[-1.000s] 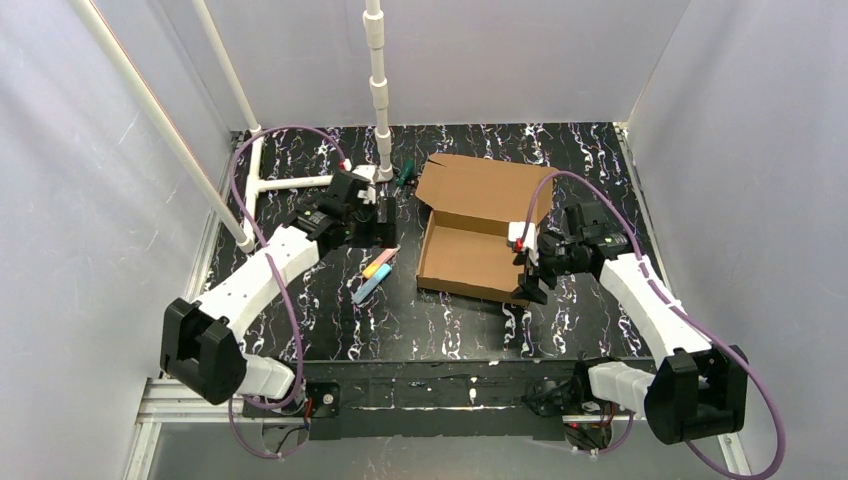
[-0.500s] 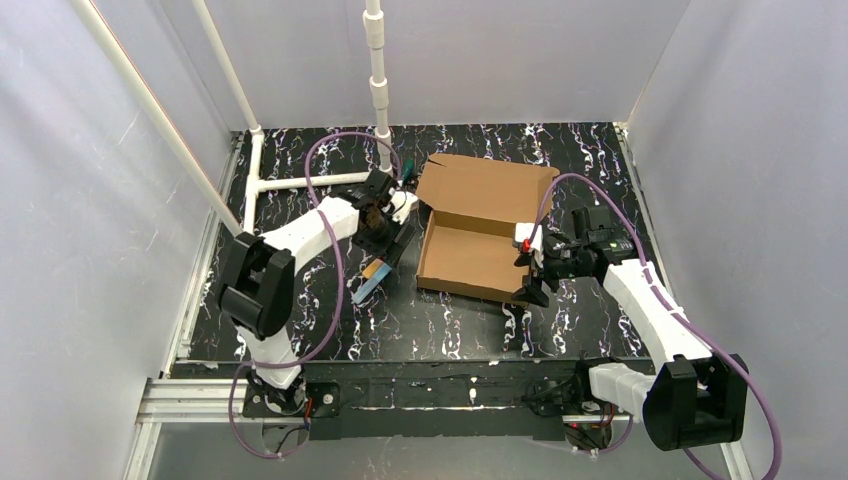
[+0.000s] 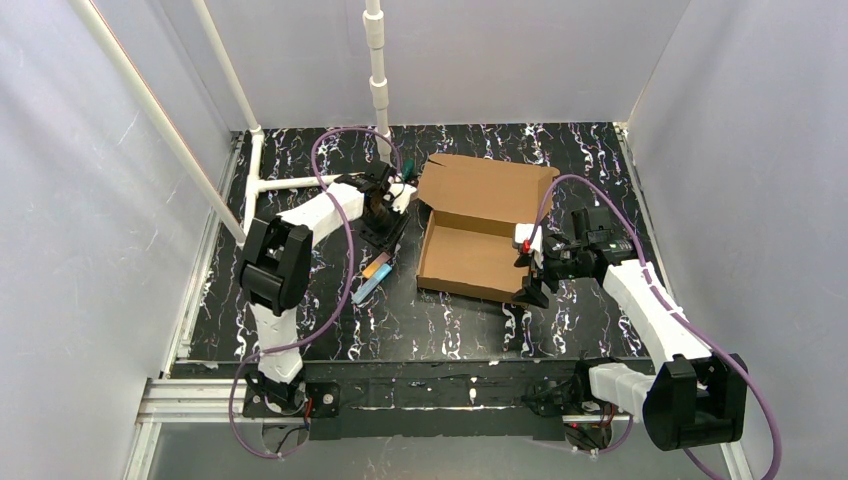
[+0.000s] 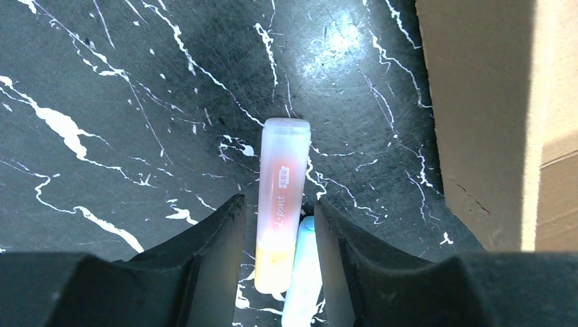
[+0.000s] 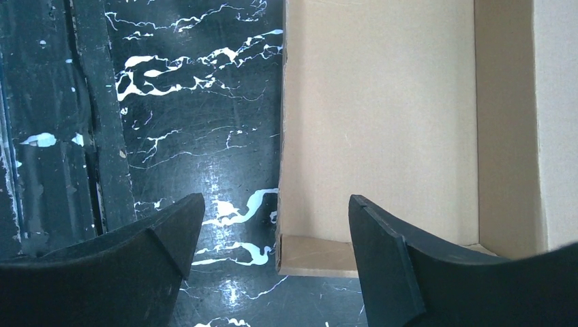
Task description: Fold the paper box
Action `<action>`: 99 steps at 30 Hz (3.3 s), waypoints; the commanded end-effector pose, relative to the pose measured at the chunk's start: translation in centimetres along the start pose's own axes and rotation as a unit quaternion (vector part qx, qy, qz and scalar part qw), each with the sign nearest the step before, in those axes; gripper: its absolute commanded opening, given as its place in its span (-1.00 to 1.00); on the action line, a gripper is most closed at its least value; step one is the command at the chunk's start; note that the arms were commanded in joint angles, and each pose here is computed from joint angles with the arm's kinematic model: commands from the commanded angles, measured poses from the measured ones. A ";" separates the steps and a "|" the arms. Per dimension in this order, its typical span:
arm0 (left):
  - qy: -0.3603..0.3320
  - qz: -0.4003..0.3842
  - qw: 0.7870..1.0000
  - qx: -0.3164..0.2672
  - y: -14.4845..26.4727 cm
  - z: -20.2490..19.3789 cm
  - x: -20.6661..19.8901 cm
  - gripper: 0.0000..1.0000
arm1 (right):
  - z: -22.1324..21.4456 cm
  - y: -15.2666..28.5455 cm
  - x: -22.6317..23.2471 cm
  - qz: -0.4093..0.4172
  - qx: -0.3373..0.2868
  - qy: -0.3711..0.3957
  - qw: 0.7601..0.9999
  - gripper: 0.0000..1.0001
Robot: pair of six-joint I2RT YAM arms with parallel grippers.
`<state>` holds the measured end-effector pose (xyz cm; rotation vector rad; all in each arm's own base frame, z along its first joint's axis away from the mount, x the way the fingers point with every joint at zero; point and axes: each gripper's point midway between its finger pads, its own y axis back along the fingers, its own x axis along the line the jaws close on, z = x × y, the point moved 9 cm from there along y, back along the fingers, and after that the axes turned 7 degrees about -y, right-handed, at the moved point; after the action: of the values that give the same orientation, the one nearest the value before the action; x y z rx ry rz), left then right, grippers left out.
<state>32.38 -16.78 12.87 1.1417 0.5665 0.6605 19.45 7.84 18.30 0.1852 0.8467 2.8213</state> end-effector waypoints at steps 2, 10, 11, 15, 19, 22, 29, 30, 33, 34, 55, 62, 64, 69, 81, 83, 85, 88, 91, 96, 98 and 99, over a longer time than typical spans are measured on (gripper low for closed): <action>0.012 -0.025 1.000 -0.010 0.2 0.6 0.3 -0.25 | 0.2 0.1 0.1 0.000 -0.014 0.000 1.000 0.73; 0.017 -0.023 1.000 0.003 -0.9 0.3 0.5 -0.26 | 0.1 0.1 0.1 0.001 -0.015 -0.001 1.000 0.73; 0.017 -0.019 1.000 0.005 -1.0 0.3 0.6 -0.30 | 0.1 0.0 0.1 0.001 -0.014 -0.002 1.000 0.73; 0.016 0.012 1.000 0.004 -0.8 0.3 1.1 -0.40 | 0.1 0.1 0.1 0.000 -0.015 -0.001 1.000 0.73; 0.016 0.021 1.000 0.005 -0.7 0.3 1.2 -0.34 | 0.2 0.1 0.1 0.000 -0.015 0.000 1.000 0.73; 0.018 0.020 1.000 0.007 -0.9 0.2 1.2 -0.31 | 0.2 0.1 0.1 0.001 -0.015 -0.001 1.000 0.73; 0.023 0.029 0.999 0.022 -2.0 -0.2 1.5 -0.32 | 0.1 0.2 0.1 0.000 -0.015 0.000 1.000 0.74; 0.024 0.029 0.999 0.024 -2.1 -0.2 1.5 -0.32 | 0.1 0.2 0.1 0.000 -0.014 0.000 1.000 0.74; 0.027 0.033 0.999 0.027 -2.3 -0.2 1.6 -0.33 | 0.1 0.2 0.2 0.001 -0.015 0.001 1.000 0.75; 0.027 0.037 0.999 0.026 -2.2 -0.2 1.6 -0.36 | 0.1 0.2 0.2 0.001 -0.014 0.000 1.000 0.75; 0.048 -0.253 0.925 -0.280 11.1 0.4 -9.1 -1.00 | -0.2 0.2 0.0 -0.004 -0.010 -0.001 1.000 0.75; 0.016 -0.226 0.930 -0.289 9.9 4.2 -12.9 -1.00 | -0.3 0.3 0.0 -0.007 -0.010 -0.002 1.000 0.75; 0.056 -0.194 0.941 -0.273 8.2 5.3 -12.5 -1.00 | -0.3 0.4 0.0 -0.008 -0.011 -0.003 1.000 0.75; 0.135 -0.135 0.957 -0.218 3.7 7.8 -11.8 -1.00 | -0.4 0.4 0.0 -0.008 -0.012 -0.003 1.000 0.77; 0.094 0.050 0.937 -0.331 8.9 6.7 -9.8 0.90 | -0.6 0.3 0.1 -0.002 -0.010 -0.002 1.000 0.78; 0.085 0.056 0.937 -0.335 9.7 4.8 -9.4 0.97 | -0.6 0.3 0.0 -0.001 -0.009 -0.003 1.000 0.78; 0.078 0.010 0.948 -0.309 10.4 2.4 -9.0 0.97 | -0.6 0.3 0.1 -0.001 -0.008 -0.002 1.000 0.78; 0.058 -0.049 0.972 -0.223 10.7 -1.6 -8.1 0.97 | -0.6 0.3 0.1 -0.002 -0.009 -0.002 1.000 0.78; 0.011 0.003 0.992 -0.123 10.9 -5.7 -7.2 0.92 | -0.7 0.3 0.0 -0.001 -0.008 -0.004 1.000 0.78; -0.046 0.098 0.994 -0.022 8.5 -8.5 -5.0 0.62 | -0.9 0.2 -0.2 -0.003 -0.004 -0.012 1.000 0.78; -0.047 0.076 0.996 -0.003 6.2 -8.2 -4.9 0.45 | -1.1 0.2 -0.3 -0.005 -0.002 -0.014 1.000 0.78; -0.043 0.045 0.998 0.017 4.9 -7.8 -5.2 0.27 | -1.1 0.2 -0.3 -0.005 -0.001 -0.015 1.000 0.78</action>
<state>22.13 -13.74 17.75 1.1559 0.4042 0.7707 19.65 7.13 18.00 0.1960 0.8446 2.7949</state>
